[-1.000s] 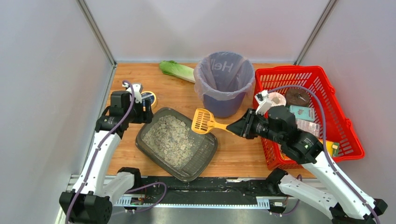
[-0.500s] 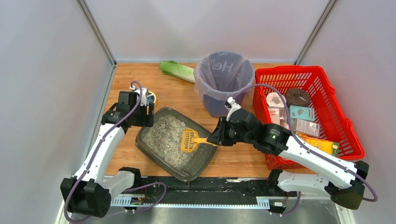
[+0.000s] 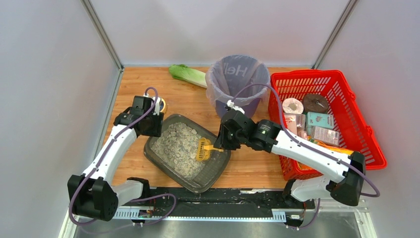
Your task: Clean the litter box
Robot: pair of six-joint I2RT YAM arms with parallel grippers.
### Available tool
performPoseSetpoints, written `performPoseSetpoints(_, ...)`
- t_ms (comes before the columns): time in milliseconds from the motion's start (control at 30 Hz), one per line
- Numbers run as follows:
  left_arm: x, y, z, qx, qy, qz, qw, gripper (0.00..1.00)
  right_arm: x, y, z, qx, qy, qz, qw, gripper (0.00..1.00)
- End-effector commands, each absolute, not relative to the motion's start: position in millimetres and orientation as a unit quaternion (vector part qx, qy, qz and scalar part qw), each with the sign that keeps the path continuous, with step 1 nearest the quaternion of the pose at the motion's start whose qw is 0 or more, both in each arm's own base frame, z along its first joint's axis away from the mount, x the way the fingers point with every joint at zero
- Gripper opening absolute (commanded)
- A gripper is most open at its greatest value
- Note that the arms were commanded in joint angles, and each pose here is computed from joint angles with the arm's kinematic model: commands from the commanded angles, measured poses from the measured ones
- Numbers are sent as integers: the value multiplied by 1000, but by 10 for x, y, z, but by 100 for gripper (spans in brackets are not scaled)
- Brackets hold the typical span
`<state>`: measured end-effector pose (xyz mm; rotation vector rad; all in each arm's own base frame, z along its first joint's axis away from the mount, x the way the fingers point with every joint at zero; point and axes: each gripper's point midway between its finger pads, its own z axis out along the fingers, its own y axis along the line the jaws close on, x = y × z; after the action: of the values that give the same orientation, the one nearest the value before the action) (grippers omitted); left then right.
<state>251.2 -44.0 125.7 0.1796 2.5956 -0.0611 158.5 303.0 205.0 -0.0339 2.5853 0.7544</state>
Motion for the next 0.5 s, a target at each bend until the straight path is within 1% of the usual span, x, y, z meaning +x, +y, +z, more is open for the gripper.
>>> performPoseSetpoints(0,2601,-464,1364,77,957,-20,279,53,1652,3094,2010,20,936,271,222,0)
performPoseSetpoints(100,2597,-483,1340,78,959,-24,270,50,1707,3194,1857,38,933,284,218,0)
performPoseSetpoints(467,2588,-487,1291,80,962,-24,260,48,1844,3242,1429,109,920,304,223,0)
